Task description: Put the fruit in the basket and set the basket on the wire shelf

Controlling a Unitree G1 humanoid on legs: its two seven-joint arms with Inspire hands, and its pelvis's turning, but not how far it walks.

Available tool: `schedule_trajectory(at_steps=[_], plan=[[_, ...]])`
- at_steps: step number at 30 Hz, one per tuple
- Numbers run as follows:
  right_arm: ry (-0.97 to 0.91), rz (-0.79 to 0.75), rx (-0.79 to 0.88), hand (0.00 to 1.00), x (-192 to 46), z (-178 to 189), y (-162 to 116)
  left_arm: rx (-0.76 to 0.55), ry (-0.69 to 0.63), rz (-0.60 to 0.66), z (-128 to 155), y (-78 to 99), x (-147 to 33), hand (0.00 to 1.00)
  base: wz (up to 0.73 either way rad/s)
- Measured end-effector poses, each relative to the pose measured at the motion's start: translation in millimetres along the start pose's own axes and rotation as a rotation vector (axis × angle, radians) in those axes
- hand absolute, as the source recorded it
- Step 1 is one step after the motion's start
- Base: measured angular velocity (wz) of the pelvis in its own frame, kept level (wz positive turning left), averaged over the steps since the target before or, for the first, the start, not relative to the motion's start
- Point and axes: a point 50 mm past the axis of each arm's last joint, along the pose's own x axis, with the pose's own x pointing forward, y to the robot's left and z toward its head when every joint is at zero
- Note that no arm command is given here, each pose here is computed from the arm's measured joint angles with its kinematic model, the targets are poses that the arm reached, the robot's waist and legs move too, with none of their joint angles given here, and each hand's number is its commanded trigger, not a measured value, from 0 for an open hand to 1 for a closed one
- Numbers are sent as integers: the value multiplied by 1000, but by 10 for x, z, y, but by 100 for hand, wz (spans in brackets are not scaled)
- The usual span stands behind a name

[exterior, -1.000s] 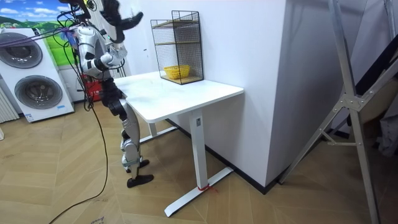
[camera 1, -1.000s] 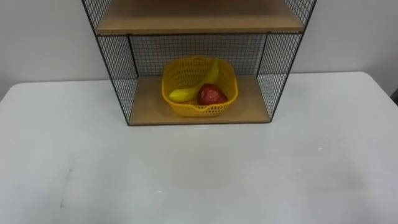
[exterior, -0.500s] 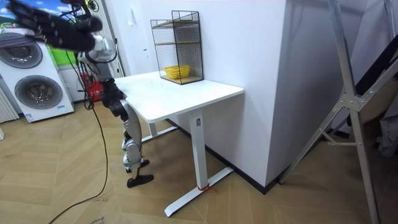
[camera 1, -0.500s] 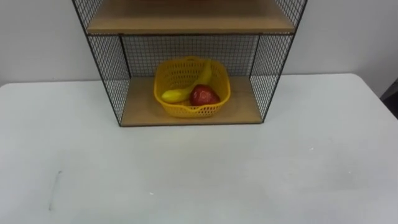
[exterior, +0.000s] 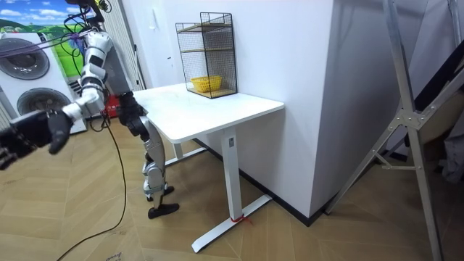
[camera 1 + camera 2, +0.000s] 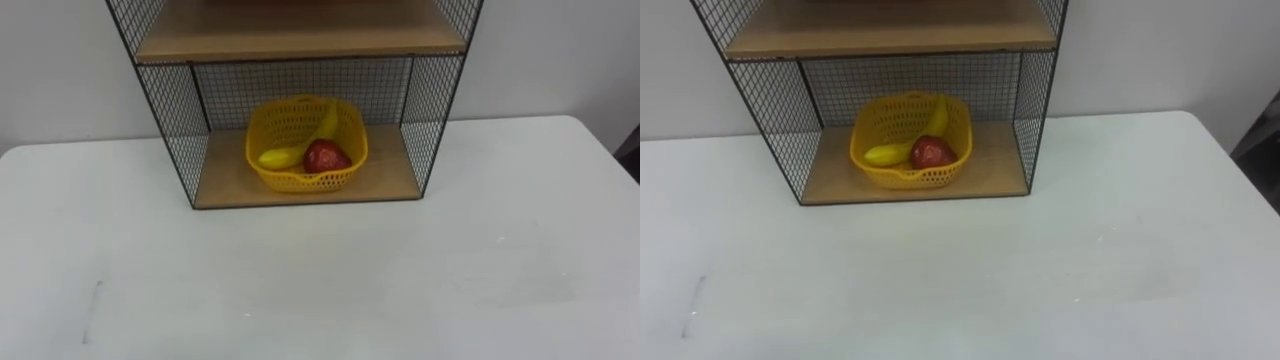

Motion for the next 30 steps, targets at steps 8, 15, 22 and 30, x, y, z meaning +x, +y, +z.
schedule_trajectory(at_steps=[8,15,22,30], plan=[[209,67,-219,0,-265,-1083,-317,329,126,-127,-1008,446,-198,0,-3],[412,117,-343,0,-763,-1783,-538,480,319,-233,-1671,863,-511,0,-1],[499,234,-413,0,-1248,-2082,-542,580,483,-348,-2054,1098,-809,0,0],[387,441,-566,0,-1500,-2139,-449,839,455,-765,-2261,910,-1233,0,5]])
